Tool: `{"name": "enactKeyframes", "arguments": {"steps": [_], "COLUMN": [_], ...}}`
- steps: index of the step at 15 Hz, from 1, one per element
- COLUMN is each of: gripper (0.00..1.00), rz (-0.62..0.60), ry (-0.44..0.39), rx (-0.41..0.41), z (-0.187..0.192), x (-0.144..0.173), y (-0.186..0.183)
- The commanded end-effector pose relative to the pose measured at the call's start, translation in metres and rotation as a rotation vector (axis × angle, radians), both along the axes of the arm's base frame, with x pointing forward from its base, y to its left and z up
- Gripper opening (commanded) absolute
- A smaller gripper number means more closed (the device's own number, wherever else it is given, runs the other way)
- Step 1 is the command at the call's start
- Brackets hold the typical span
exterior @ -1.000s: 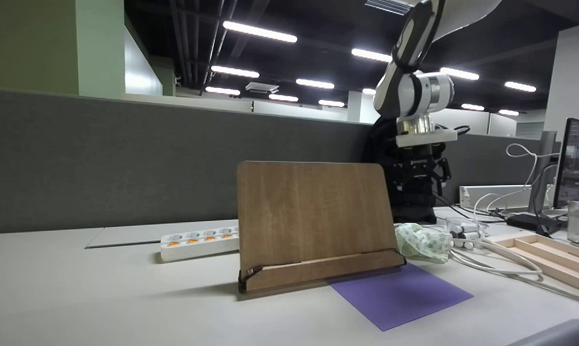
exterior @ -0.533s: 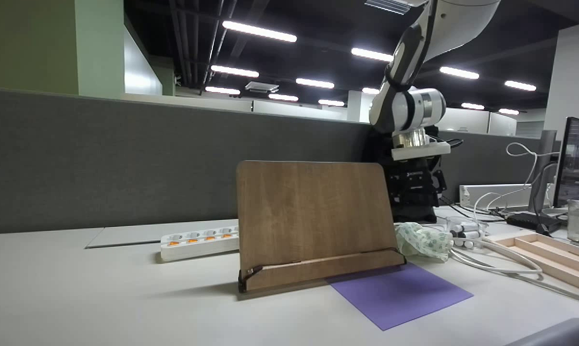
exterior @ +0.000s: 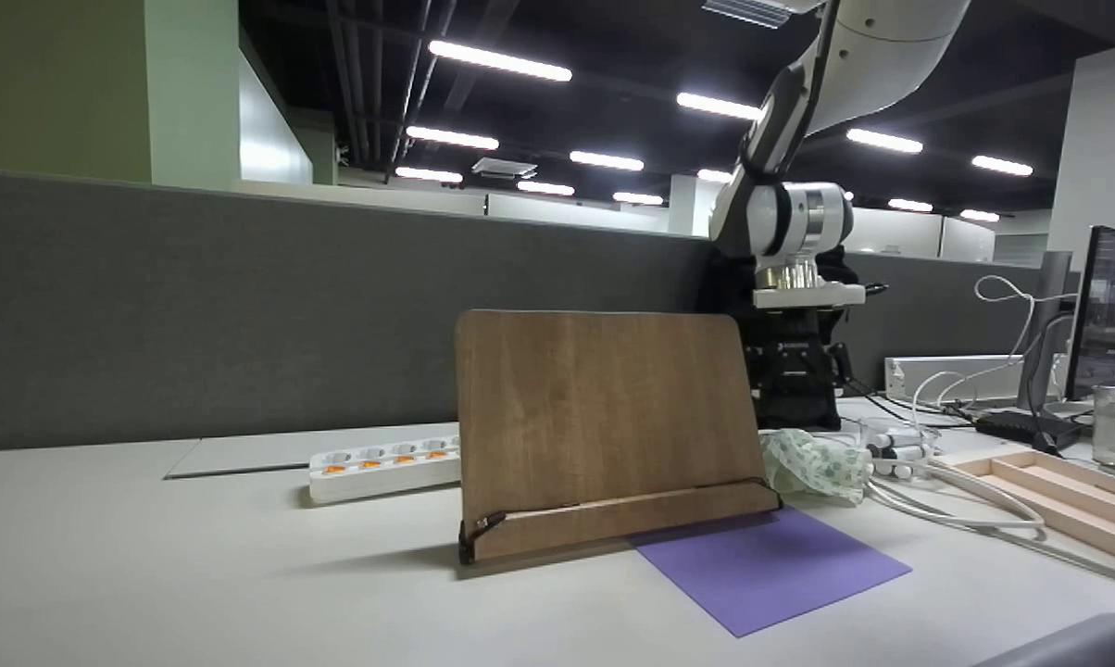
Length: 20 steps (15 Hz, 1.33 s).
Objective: Hang the cloth on the wooden stand
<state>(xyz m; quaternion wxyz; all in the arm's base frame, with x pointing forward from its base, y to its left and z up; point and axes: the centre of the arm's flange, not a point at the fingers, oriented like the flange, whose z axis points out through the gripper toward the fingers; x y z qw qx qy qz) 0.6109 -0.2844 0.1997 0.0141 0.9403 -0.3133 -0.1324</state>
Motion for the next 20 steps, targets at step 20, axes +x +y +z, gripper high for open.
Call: {"name": "enactKeyframes", "arguments": {"steps": [20], "gripper": [0.75], "rz": [0.049], "ry": [-0.116], "rx": [-0.080], "z": [-0.035], "x": [0.022], "y": [0.008]}}
